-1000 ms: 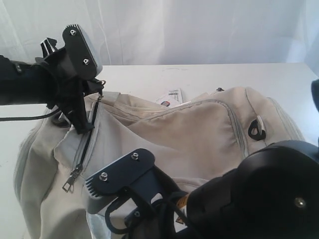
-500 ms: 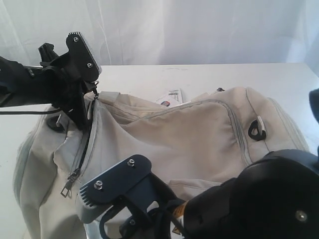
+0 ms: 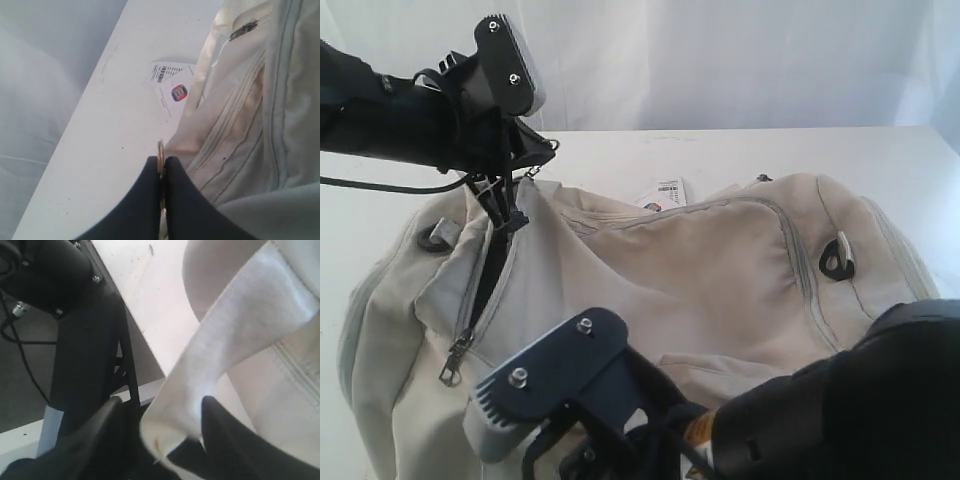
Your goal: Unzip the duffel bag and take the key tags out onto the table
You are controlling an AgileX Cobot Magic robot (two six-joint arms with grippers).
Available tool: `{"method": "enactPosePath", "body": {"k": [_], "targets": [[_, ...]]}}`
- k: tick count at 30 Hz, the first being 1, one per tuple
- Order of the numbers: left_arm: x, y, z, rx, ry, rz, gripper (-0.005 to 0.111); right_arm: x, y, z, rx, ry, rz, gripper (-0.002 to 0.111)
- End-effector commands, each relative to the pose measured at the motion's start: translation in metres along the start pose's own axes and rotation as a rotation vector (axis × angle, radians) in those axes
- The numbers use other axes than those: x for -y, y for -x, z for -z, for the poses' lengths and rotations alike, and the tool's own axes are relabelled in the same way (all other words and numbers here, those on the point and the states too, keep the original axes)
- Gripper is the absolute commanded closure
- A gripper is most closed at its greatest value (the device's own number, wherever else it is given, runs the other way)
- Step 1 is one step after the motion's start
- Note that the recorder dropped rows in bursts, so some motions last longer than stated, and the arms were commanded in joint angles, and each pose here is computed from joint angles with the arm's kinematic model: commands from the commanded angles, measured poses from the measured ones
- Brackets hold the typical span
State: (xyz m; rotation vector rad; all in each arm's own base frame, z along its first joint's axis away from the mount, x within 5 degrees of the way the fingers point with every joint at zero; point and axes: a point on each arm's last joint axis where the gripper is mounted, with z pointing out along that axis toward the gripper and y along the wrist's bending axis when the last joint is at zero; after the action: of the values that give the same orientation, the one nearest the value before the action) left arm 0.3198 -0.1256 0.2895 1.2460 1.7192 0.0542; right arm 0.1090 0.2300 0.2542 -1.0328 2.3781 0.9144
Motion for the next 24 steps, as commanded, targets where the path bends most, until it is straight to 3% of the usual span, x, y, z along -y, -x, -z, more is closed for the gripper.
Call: {"method": "enactPosePath", "body": {"k": [1,7,12,17,19,22,24], "targets": [[-0.003,-0.003,0.004,-0.004,-0.052,0.041,0.107,-0.003,0.01,0.02,0.168,-0.03,0.078,0.051],[-0.006,-0.025,0.01,-0.096,-0.145,0.108,0.107,-0.002,0.023,0.038,0.34,-0.118,0.249,0.053],[-0.003,-0.024,0.013,-0.105,-0.201,0.117,0.107,0.011,0.027,0.032,0.333,-0.162,0.229,0.072],[-0.01,-0.014,0.019,-0.115,-0.242,0.143,0.107,0.026,0.039,0.045,0.322,-0.195,0.085,0.081],[-0.013,-0.011,0.021,-0.123,-0.238,0.155,0.107,0.03,0.046,0.053,0.338,-0.227,0.082,0.088],[-0.017,-0.009,0.023,-0.143,-0.231,0.165,0.107,0.035,0.055,0.064,0.355,-0.296,0.11,0.108],[-0.019,-0.008,0.024,-0.155,-0.228,0.177,0.107,0.036,0.06,0.069,0.37,-0.342,0.148,0.108]]}}
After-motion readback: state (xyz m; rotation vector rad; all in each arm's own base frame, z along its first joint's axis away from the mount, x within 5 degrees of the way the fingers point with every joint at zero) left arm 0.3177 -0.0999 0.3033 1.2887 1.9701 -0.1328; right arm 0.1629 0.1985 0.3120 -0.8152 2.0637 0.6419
